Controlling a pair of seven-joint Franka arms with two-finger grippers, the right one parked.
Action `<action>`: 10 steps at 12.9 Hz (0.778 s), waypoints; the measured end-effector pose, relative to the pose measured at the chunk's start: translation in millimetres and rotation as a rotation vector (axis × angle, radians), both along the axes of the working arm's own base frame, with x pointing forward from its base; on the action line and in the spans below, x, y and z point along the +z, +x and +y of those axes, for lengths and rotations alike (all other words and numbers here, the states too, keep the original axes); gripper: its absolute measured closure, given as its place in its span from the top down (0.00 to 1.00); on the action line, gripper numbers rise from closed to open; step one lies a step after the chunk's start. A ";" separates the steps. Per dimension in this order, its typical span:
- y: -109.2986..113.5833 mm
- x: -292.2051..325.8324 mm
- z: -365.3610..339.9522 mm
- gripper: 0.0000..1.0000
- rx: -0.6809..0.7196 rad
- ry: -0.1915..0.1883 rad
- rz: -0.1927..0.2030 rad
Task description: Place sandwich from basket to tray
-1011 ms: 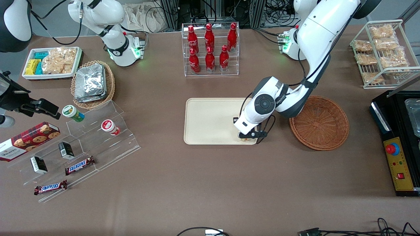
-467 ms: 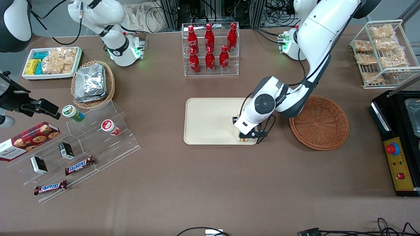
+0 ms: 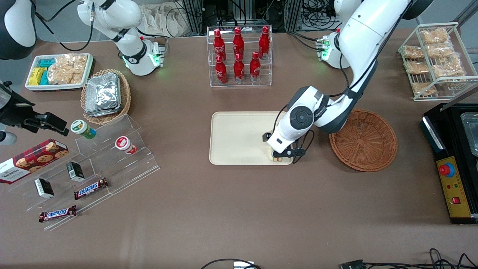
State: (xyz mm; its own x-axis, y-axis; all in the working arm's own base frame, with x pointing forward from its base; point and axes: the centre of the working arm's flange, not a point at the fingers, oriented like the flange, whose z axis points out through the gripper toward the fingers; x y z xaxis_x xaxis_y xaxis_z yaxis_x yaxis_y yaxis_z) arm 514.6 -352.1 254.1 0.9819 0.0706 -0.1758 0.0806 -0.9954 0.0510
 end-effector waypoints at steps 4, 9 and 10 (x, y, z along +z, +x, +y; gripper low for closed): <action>20.6 121.0 21.6 1.00 0.018 0.099 0.016; 29.1 270.1 102.3 1.00 0.056 0.139 -0.114; 29.5 282.7 133.1 1.00 0.053 0.145 -0.130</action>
